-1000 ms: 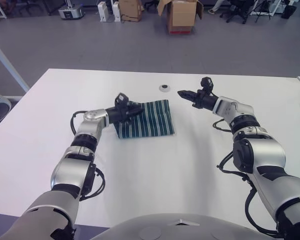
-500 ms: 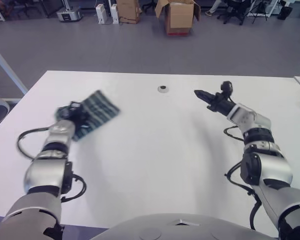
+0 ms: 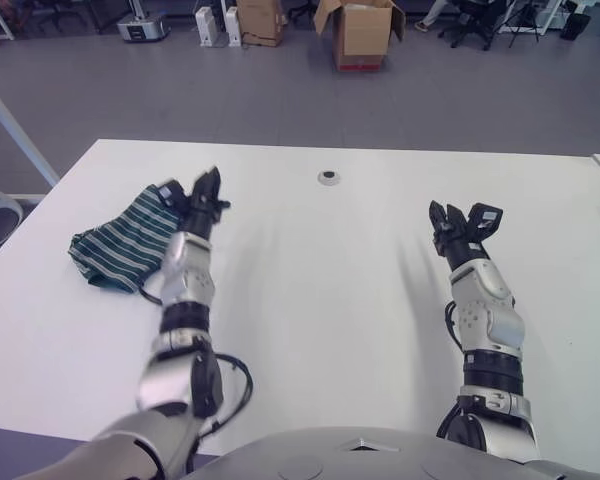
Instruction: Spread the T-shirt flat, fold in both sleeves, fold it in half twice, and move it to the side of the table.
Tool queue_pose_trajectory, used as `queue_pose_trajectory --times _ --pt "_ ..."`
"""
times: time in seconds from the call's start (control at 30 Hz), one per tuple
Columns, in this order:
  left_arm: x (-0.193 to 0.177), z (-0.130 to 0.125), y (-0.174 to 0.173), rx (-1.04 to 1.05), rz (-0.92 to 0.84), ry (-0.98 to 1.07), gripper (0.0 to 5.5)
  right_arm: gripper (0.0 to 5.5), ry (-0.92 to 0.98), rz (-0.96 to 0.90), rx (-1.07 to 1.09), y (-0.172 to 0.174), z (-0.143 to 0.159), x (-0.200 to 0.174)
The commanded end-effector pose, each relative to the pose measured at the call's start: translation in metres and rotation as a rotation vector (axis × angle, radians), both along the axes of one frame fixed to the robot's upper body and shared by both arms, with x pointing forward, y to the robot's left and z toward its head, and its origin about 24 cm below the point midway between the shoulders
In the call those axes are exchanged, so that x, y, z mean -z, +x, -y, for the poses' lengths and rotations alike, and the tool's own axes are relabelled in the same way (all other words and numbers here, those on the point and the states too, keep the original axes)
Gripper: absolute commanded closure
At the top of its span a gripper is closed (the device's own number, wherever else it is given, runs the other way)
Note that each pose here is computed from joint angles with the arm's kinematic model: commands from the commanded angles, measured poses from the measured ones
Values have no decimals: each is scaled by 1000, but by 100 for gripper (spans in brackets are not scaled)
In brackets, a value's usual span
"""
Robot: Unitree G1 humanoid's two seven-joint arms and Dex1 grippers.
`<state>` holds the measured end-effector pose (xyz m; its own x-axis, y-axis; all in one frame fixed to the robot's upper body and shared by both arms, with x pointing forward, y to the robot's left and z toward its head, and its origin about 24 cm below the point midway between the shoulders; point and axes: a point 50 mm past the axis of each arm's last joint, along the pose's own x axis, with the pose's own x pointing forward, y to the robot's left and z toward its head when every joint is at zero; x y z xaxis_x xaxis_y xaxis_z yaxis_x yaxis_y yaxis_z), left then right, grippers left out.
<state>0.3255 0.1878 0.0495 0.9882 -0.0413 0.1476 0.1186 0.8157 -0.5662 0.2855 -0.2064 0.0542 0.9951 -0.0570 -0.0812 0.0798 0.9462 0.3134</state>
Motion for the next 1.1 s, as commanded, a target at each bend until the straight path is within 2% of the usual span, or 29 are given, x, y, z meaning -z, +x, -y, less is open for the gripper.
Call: queue_pose_trajectory --times 0.03,0.17,0.37,0.6,0.87,1.03,1.1 --pt "8 21 -15 52 -45 83 403 368 -64 -34 78 -5 1 8" --pt "20 23 -28 80 -94 266 403 368 -114 -15 71 -4 -8 8" --pt "29 28 -31 91 -121 341 403 368 -127 -7 63 -9 -16 12" --pt "27 35 -27 115 -105 311 403 368 -147 8 69 -13 -16 12" --pt "26 55 -25 233 -83 278 403 368 -157 -6 130 -22 -11 19" --pt "25 59 -24 234 -83 266 403 368 -167 -5 149 -23 -6 19" --pt "25 55 -22 194 -108 192 403 368 -176 -3 156 -24 -5 19"
